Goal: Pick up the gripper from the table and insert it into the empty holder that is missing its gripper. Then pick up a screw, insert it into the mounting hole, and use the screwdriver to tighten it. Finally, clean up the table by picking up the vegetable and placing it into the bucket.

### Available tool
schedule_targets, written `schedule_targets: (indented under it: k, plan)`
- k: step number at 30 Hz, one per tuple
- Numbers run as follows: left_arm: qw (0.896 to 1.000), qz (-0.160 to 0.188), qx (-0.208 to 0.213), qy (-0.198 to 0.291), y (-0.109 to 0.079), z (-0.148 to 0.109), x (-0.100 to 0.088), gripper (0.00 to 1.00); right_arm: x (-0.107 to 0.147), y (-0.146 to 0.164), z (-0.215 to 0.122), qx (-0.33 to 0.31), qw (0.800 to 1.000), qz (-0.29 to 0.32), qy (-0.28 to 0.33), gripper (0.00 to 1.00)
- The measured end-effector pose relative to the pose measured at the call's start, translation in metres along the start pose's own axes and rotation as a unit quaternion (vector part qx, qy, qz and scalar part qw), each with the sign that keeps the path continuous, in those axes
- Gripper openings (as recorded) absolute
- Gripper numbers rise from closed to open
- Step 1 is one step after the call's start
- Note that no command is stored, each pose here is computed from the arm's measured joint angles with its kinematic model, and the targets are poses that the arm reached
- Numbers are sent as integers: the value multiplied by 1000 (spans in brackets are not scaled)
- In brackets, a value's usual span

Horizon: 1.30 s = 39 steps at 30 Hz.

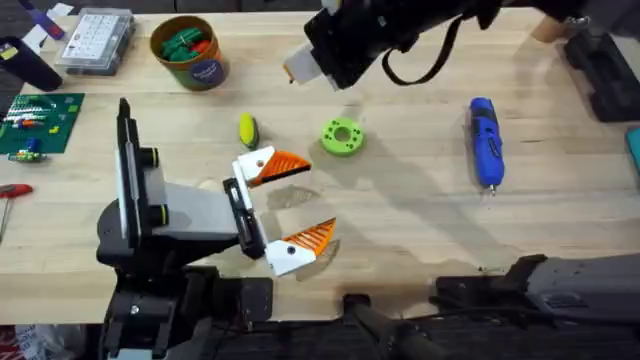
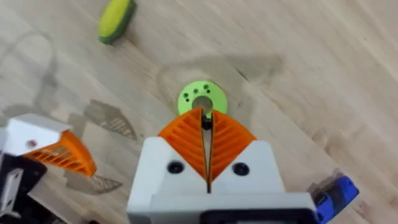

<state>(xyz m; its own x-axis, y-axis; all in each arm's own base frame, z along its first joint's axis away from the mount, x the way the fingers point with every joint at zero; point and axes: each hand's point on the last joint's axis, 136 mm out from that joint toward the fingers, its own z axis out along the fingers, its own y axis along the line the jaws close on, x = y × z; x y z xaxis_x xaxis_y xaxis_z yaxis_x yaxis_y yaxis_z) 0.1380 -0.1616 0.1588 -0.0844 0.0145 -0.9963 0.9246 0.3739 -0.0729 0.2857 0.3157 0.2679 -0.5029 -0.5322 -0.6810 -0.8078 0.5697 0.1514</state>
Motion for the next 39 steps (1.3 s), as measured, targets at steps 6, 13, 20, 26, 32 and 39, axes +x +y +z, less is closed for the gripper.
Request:
schedule_targets:
  k: [6, 13, 20, 26, 32, 39]
  plan:
    - [1000, 0, 0, 0, 0, 0, 0, 986, 6, 16, -2, -41, 999, -9, 10, 3]
    - [1000, 0, 0, 0, 0, 0, 0, 986, 17, 33, 0, -58, 997, -33, 34, 3]
    - [1000, 0, 0, 0, 0, 0, 0, 986, 14, 48, -6, -56, 996, -57, 38, 3]
    - [1000, 0, 0, 0, 0, 0, 0, 986, 13, 59, -14, -61, 994, -78, 45, 3]
    - [1000, 0, 0, 0, 0, 0, 0, 986, 11, 75, -9, -76, 988, -113, 68, 3]
    - [1000, 0, 0, 0, 0, 0, 0, 986, 18, 95, 2, -96, 978, -161, 95, 3]
